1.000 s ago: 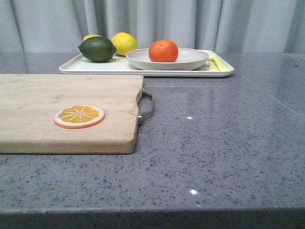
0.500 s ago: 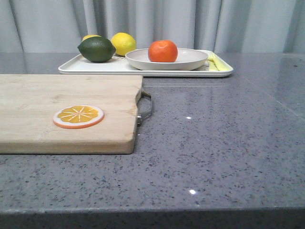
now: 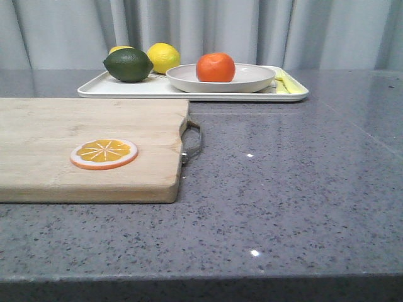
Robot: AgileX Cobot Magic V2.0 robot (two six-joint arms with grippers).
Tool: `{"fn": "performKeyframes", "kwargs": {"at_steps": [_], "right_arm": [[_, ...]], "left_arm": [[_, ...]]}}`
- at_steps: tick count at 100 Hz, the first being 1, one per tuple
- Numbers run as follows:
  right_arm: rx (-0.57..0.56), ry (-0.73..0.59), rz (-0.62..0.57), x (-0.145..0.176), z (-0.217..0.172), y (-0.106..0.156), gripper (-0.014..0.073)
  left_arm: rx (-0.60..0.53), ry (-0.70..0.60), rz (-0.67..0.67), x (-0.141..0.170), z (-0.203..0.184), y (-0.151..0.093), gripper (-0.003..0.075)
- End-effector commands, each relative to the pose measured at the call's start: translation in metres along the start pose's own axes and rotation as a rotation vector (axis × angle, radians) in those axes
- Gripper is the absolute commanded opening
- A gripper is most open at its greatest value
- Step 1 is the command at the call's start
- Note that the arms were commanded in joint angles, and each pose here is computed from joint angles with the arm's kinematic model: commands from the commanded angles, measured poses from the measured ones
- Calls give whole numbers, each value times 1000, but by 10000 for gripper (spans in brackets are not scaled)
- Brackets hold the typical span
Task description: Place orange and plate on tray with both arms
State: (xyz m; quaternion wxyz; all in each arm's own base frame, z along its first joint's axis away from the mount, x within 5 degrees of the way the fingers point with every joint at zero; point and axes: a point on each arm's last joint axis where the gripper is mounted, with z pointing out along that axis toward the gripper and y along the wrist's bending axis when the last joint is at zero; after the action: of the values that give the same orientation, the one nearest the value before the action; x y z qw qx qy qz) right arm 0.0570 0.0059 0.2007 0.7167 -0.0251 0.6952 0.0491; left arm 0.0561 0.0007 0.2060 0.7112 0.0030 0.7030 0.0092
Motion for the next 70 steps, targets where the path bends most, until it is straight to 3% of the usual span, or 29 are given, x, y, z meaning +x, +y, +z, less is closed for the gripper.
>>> {"fn": "performKeyframes", "kwargs": {"at_steps": [1, 70], "right_arm": [[-5, -84, -13, -14, 0, 1, -69], [-6, -114, -13, -16, -3, 1, -69]], "left_arm": [[4, -102, -7, -6, -3, 0, -20], [4, -102, -7, -6, -3, 0, -20]]}}
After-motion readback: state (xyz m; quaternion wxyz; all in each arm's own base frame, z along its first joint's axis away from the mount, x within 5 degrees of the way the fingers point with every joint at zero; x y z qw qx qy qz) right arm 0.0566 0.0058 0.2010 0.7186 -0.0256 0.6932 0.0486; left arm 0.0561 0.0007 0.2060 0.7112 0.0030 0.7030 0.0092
